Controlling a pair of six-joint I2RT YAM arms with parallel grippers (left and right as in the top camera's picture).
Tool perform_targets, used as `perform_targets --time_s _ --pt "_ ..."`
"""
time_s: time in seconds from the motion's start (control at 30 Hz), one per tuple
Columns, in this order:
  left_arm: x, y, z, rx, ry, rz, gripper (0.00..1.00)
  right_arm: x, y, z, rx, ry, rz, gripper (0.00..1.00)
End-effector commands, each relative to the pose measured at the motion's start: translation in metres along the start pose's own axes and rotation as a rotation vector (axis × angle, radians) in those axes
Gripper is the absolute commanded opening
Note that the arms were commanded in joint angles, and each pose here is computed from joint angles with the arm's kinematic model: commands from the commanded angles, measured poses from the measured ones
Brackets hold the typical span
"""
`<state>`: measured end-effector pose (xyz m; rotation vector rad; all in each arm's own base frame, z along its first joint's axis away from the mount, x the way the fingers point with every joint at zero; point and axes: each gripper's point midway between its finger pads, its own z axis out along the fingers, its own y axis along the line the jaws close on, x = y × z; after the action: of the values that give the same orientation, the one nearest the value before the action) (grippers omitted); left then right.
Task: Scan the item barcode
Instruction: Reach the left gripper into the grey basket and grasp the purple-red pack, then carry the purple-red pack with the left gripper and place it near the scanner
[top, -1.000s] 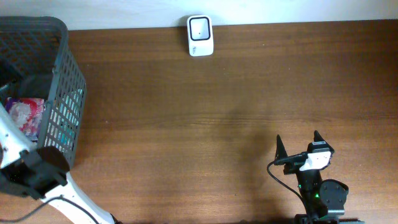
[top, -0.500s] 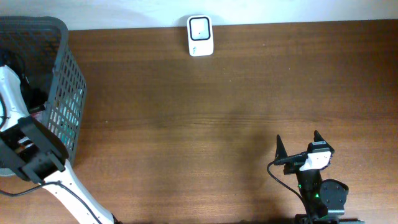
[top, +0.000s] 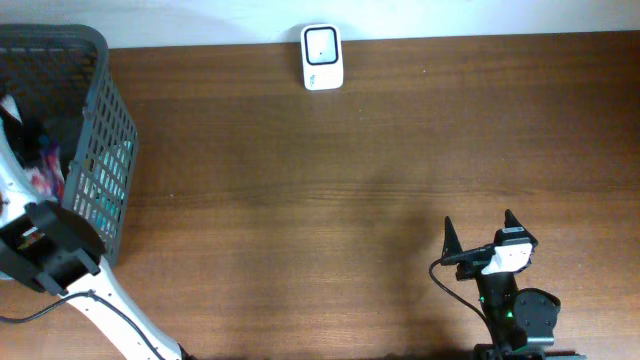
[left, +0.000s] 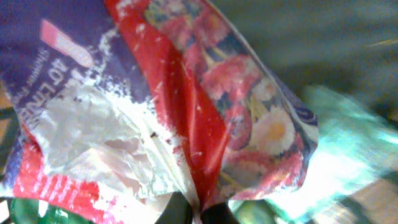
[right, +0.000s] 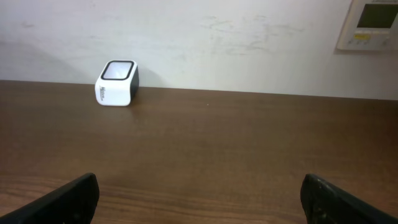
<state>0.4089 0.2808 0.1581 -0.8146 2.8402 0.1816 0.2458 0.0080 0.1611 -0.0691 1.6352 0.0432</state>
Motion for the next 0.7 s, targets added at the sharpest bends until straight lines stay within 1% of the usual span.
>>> perform_targets --time_s 0.0,0.03,0.1,0.13,0.17,0.2,0.23,0.27,0.3,0.33,0.37,0.4,0.43,0.47,0.5,0.57,0.6,0.63,0.67 --pt "-0.032 -0.043 -0.102 0.282 -0.298 0.008 0.00 0.003 -0.002 0.000 0.008 0.003 0.004 0.98" --pt "-0.033 -0.056 -0.140 0.371 -0.396 0.033 0.00 0.003 -0.002 0.000 0.008 0.003 0.004 0.99" --pt "-0.027 -0.076 -0.202 0.530 -0.513 0.031 0.00 0.003 -0.002 0.000 0.008 0.003 0.004 0.99" --pt "-0.020 -0.083 -0.235 0.585 -0.578 0.057 0.00 0.003 -0.002 0.000 0.008 0.003 0.004 0.99" --pt "-0.003 -0.088 -0.284 0.630 -0.677 0.098 0.00 0.003 -0.002 0.000 0.008 0.003 0.004 0.99" --pt "0.010 -0.087 -0.308 0.629 -0.728 0.114 0.00 0.003 -0.002 0.000 0.008 0.003 0.004 0.99" --pt "0.019 -0.086 -0.325 0.627 -0.762 0.123 0.00 0.003 -0.002 0.000 0.008 0.003 0.004 0.99" --pt "0.043 -0.086 -0.347 0.627 -0.788 0.131 0.00 0.003 -0.002 0.000 0.008 0.003 0.004 0.99" --pt "0.063 -0.093 -0.360 0.658 -0.783 0.150 0.00 0.003 -0.002 0.000 0.008 0.003 0.004 0.99" --pt "0.076 -0.107 -0.375 0.740 -0.791 0.201 0.00 0.003 -0.002 0.000 0.008 0.003 0.004 0.99" --pt "0.096 -0.136 -0.393 0.887 -0.773 0.295 0.00 0.003 -0.002 0.000 0.008 0.003 0.004 0.99" --pt "0.110 -0.157 -0.401 0.976 -0.746 0.362 0.00 0.003 -0.002 0.000 0.008 0.003 0.004 0.98" --pt "0.122 -0.181 -0.404 1.028 -0.705 0.423 0.00 0.003 -0.002 0.000 0.008 0.003 0.004 0.99" --pt "0.138 -0.210 -0.403 1.066 -0.653 0.492 0.00 0.003 -0.002 0.000 0.008 0.003 0.004 0.99" --pt "0.148 -0.231 -0.398 1.069 -0.608 0.534 0.00 0.003 -0.002 0.000 0.008 0.003 0.004 0.99" --pt "0.169 -0.282 -0.363 0.941 -0.491 0.617 0.00 0.003 -0.002 0.000 0.008 0.003 0.004 0.99" --pt "0.177 -0.299 -0.346 0.872 -0.448 0.649 0.00 0.003 -0.002 0.000 0.008 0.003 0.004 0.99" --pt "0.194 -0.331 -0.315 0.768 -0.381 0.723 0.00 0.003 -0.002 0.000 0.008 0.003 0.004 0.98" --pt "0.204 -0.348 -0.300 0.722 -0.354 0.765 0.00 0.003 -0.002 0.000 0.008 0.003 0.004 0.99"
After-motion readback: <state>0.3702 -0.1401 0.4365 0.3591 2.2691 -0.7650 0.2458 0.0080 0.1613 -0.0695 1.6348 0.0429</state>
